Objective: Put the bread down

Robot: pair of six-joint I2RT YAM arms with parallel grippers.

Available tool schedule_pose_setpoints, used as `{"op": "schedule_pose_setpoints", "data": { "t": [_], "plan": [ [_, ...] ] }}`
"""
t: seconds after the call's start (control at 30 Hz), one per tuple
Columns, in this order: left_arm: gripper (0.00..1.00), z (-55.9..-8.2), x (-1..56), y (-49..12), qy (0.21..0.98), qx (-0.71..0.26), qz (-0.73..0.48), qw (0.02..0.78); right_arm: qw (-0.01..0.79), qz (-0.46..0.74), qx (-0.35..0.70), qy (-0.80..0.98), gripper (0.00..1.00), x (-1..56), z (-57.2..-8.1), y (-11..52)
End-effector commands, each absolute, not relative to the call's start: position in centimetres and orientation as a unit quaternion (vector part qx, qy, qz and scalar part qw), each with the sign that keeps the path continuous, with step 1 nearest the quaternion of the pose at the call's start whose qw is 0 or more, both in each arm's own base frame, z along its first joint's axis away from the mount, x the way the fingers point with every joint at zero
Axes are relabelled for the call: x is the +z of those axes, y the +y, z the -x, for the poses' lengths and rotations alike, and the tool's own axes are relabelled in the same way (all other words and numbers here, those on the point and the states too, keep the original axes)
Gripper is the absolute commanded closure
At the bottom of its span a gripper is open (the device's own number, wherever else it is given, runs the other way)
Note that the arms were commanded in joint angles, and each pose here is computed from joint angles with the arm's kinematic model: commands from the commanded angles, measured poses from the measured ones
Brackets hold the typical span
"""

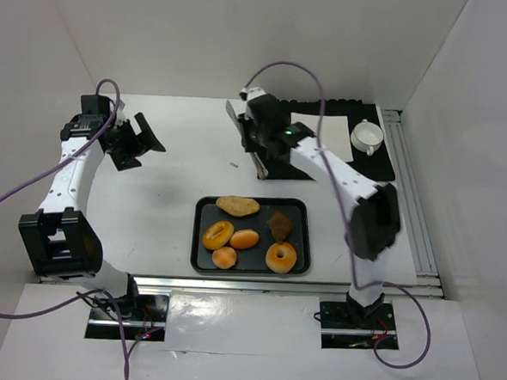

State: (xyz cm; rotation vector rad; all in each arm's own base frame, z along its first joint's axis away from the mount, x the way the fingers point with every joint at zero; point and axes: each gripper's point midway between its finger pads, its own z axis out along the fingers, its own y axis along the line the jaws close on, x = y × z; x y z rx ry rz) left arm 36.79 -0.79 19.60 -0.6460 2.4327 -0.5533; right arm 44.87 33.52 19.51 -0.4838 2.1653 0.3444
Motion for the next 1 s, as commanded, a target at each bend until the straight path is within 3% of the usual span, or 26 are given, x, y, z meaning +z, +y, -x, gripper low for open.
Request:
{"op": "schedule_pose_setpoints", "data": {
  "t": [0.0,0.07,0.2,0.37,0.67,0.83,0.97],
  "plan": [
    [0.00,-36.4,21.6,-1.1,0.900,-0.218,0.216,0.309,0.416,0.181,0.189,0.871,0.74,24.2,-37.3,30.7],
    [0.00,-36.4,21.6,-1.3,0.900,-0.223,0.214,0.309,0.360,0.169,0.185,0.899,0.72,21.3,-32.9,28.6],
    [0.00,-36.1,21.7,-1.3,0.899,-0.223,0.214,0.309,0.306,0.160,0.229,0.910,0.68,22.2,-23.5,26.7],
    [0.00,-35.9,22.3,-1.4,0.896,-0.225,0.216,0.317,0.244,0.134,0.240,0.930,0.61,20.5,-16.4,24.5],
    [0.00,-35.3,23.4,-1.7,0.891,-0.230,0.210,0.331,0.209,0.137,0.222,0.942,0.48,19.6,-13.3,22.8],
    [0.00,-35.0,22.9,-1.8,0.894,-0.230,0.212,0.322,0.187,0.164,0.204,0.947,0.36,18.5,-13.1,22.8],
    [0.00,-35.1,22.8,-1.4,0.894,-0.221,0.216,0.324,0.183,0.174,0.189,0.949,0.36,18.1,-13.5,23.0]
  ]
}}
